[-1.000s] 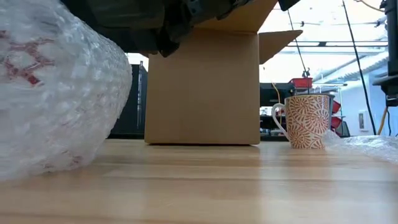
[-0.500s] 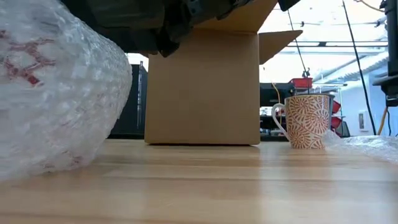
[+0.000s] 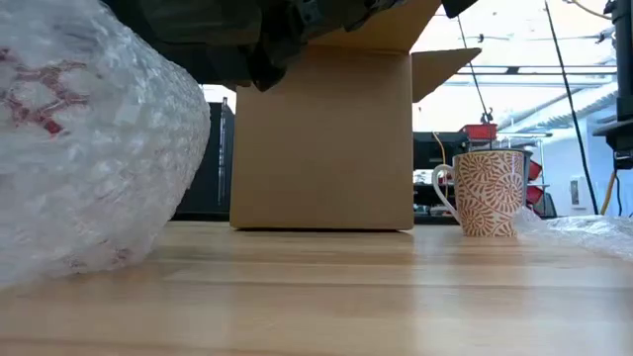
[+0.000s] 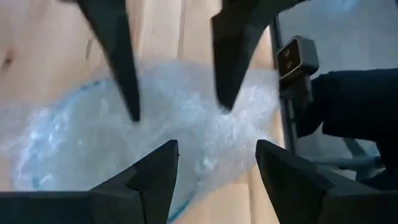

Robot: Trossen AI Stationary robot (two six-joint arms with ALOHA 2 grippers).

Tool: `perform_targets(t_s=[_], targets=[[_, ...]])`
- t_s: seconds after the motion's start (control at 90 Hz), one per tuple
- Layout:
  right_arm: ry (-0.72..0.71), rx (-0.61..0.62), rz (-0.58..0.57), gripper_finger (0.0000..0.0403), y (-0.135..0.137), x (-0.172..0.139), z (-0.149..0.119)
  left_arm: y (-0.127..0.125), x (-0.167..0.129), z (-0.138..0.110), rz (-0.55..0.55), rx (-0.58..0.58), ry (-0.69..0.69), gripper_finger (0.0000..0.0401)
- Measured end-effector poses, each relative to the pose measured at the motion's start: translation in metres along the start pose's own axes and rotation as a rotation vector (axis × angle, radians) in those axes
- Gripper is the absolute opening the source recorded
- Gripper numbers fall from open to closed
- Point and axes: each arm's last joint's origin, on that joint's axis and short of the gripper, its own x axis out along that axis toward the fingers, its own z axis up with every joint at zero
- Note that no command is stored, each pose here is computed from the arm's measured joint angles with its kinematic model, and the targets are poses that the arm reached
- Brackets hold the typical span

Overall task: Wrap mug
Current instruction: Put the wrapped red cup into the cardboard box

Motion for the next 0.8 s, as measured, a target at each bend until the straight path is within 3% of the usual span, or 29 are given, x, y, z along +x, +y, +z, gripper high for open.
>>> perform_targets(t_s=[0.4,0.589,0.8], targets=[[-0.015,0.004,-0.005,0.0263,-0.001,0.0,0.001,0.02,0.017,-0.004,0.053,-0.042,-0.005,0.0205],[-0.022,0.005,-0.007,0.0263,-0.001,0.001,0.002,0.024,0.039,-0.003,0.041,-0.011,0.002,0.0205],[-0.016,0.003,-0.005,0.0263,-0.001,0.001,0.002,0.026,0.041,-0.002,0.043,0.0,0.011,0.0205]])
